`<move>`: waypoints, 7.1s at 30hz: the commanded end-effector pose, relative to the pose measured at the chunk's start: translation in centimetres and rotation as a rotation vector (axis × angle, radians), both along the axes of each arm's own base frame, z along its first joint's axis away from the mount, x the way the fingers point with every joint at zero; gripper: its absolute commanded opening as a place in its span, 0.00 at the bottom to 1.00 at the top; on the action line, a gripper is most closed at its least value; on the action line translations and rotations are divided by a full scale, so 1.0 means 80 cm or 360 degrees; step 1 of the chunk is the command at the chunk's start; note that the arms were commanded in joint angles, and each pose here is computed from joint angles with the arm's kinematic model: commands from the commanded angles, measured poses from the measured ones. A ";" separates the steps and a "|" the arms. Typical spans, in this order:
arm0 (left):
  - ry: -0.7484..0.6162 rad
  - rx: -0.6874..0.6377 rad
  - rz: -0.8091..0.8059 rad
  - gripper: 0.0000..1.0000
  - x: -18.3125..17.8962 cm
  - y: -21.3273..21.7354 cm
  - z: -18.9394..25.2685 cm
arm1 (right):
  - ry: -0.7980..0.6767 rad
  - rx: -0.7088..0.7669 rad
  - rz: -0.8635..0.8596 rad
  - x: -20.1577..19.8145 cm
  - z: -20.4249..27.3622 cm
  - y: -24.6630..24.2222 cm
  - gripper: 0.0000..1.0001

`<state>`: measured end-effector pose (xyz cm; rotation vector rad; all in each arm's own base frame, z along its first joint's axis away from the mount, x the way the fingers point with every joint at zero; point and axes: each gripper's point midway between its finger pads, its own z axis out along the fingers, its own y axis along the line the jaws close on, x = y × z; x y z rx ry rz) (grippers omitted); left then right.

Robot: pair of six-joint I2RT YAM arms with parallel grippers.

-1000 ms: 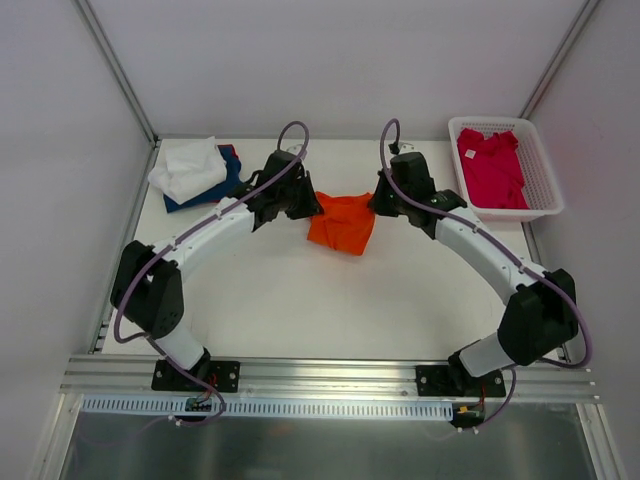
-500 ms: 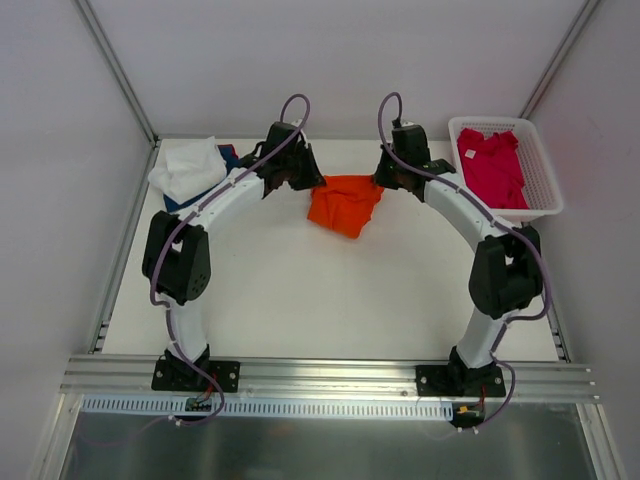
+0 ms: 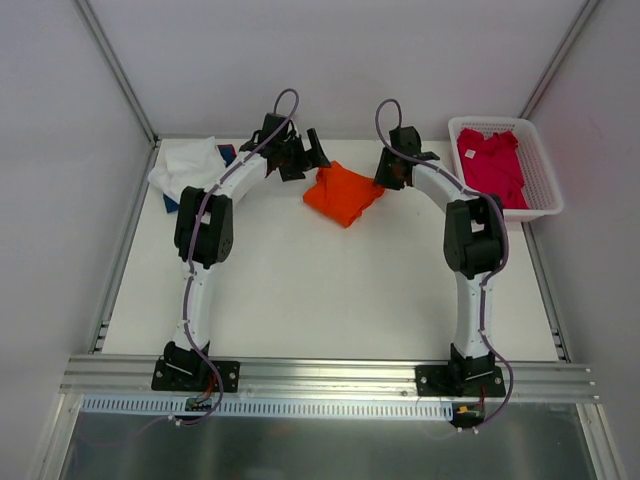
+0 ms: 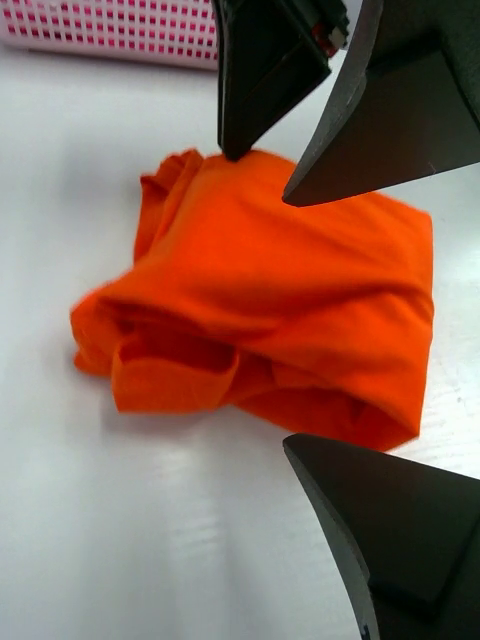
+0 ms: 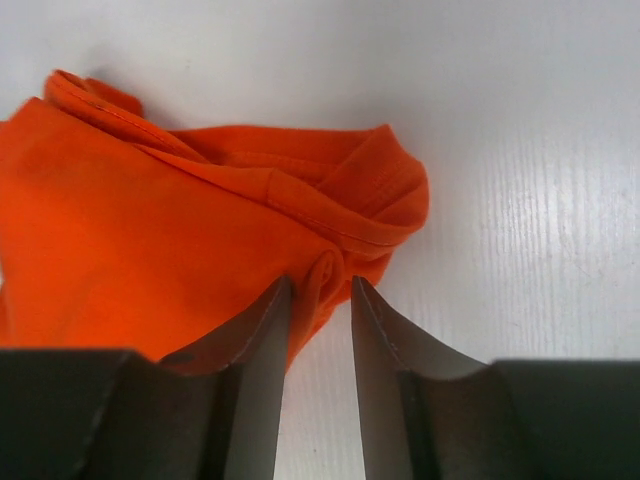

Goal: Fold and stack the t-shirts
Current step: Fold the tshirt, then neatly place the folded tshirt to the corner

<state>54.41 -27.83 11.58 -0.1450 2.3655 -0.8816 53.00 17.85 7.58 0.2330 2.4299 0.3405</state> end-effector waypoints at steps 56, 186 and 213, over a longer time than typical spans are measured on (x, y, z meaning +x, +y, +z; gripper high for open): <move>0.0200 -0.0671 -0.0406 0.99 -0.006 -0.003 -0.059 | -0.0703 0.0415 0.0320 -0.210 0.278 -0.016 0.35; -0.0057 0.0010 0.0697 0.00 -0.044 0.464 0.071 | -0.0791 0.0549 0.0407 -0.301 0.279 -0.028 0.35; 0.0211 0.0106 0.0922 0.99 -0.035 0.523 -0.002 | -0.0770 0.0570 0.0418 -0.313 0.270 -0.030 0.35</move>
